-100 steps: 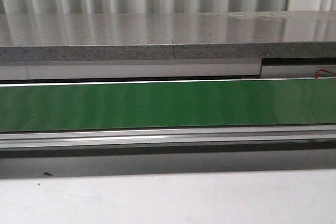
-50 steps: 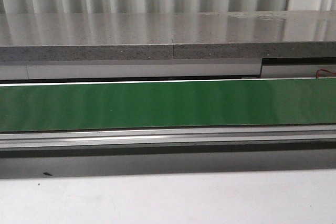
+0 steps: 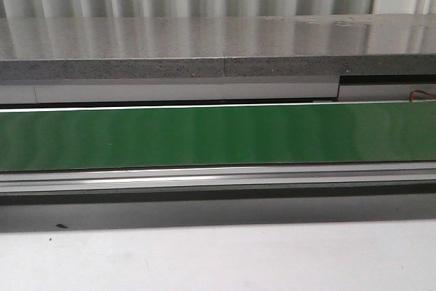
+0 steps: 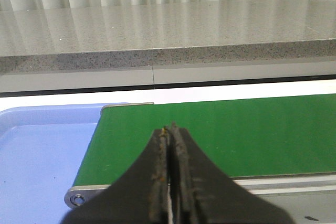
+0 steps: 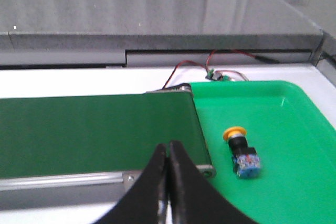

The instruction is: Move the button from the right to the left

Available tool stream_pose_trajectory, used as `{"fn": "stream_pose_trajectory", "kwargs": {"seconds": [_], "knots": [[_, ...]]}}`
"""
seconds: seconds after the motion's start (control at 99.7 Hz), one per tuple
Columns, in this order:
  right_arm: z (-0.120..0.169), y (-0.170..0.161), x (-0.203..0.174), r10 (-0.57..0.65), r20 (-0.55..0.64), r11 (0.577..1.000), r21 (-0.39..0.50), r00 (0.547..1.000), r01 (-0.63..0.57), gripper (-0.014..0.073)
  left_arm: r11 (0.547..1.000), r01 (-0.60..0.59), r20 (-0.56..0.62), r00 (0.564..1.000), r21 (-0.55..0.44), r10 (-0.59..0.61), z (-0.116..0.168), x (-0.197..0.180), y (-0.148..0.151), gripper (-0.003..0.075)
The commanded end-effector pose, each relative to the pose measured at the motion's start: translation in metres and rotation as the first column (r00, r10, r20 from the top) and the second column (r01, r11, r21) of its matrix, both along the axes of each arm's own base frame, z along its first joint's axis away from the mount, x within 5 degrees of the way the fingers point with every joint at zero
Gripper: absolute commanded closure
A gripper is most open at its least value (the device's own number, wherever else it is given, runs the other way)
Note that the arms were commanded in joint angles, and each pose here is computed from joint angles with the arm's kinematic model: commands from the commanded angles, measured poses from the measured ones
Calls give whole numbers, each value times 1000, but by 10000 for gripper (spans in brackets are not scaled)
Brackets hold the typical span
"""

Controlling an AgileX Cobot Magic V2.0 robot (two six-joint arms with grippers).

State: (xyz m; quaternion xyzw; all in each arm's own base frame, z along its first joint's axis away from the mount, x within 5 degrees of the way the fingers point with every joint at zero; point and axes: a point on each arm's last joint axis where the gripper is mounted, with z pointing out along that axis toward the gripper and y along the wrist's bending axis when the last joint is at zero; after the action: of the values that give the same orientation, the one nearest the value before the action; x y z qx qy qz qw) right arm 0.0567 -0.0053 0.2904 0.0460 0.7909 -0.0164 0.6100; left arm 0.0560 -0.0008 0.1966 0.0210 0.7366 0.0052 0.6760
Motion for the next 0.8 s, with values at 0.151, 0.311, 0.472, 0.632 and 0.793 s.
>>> {"fn": "stream_pose_trajectory", "kwargs": {"seconds": [0.151,0.311,0.472,0.632,0.793], "knots": [[18,-1,23,5,-167,999,35,986,1,663,1000,11,74,997,-12,-10,-4,-1,-1,741],[19,-2,38,7,-296,999,44,955,6,663,1000,11,74,997,-12,-10,-4,-1,-1,741],[19,-3,51,13,-385,998,56,923,10,661,1000,11,74,997,-12,-10,-4,-1,-1,741],[21,-4,67,15,-438,998,60,899,13,580,1000,11,74,997,-12,-10,-4,-1,-1,741],[26,-4,80,19,-508,998,67,861,17,289,1000,11,74,997,-12,-10,-4,-1,-1,741]]}}
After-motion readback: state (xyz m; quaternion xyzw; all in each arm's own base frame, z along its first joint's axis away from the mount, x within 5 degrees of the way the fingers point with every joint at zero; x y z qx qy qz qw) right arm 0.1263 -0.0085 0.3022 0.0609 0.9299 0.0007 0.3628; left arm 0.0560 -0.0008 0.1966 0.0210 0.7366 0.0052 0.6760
